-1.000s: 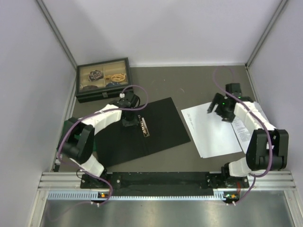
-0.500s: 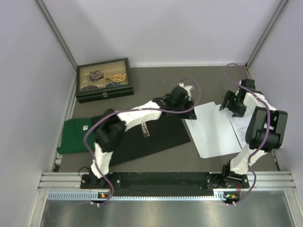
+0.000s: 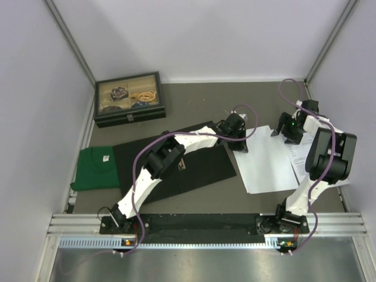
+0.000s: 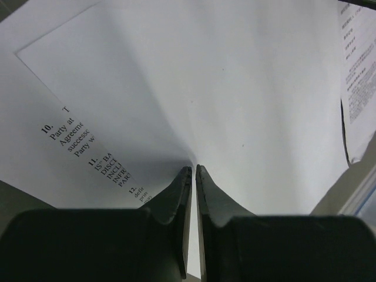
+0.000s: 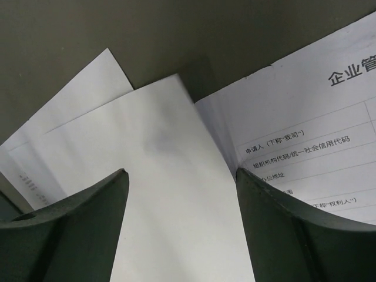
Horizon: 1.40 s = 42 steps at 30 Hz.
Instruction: Put the files into the folder
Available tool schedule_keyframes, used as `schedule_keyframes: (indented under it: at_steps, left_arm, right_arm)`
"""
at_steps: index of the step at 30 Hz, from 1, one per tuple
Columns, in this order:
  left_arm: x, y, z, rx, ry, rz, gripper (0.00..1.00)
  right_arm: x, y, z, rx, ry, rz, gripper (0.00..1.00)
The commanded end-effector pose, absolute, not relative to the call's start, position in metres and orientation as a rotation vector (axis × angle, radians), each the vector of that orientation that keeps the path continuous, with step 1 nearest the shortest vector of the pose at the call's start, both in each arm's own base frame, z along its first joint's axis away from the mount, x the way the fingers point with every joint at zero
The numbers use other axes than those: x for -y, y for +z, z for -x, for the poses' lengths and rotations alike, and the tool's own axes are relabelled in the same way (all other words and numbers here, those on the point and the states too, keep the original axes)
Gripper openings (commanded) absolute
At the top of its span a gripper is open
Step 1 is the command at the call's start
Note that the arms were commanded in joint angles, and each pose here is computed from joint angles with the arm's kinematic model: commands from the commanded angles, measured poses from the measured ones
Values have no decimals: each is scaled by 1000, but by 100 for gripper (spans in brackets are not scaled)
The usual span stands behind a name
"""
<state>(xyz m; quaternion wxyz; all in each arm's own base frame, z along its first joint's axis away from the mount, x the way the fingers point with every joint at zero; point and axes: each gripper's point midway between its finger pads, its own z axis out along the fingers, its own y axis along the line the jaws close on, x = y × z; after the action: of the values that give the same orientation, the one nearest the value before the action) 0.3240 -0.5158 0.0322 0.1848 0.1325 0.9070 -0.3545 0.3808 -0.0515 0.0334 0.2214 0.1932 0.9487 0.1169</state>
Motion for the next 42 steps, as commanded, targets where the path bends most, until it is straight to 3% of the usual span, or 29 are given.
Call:
schedule_keyframes:
  at_steps: [1,8,19,35,38,42]
  left_arm:
    - [503,-3,-322,-2668,-906,-298,13]
    - [497,-8,-321,-2677,-886,-307,13]
    - [497,-10,-320,-2686,-896,-314,12]
    - [496,-14,-315,-2709,-899,-342,12]
    - [495,-12,-316,-2704,-888,-351,13]
    - [497,-9,-318,-2699,-895,-357,13]
  right_arm:
    - [31,42,-367,-2608,433,-567,73]
    - [37,71,-360,-2548,362,-560,72]
    - [11,79,-358,-2522,559,-526,72]
    - [56,39,-345,-2639,198,-594,72]
    - [55,39,-347,-2635,207,-586,65]
    - [54,39,-349,-2634,222,-576,37]
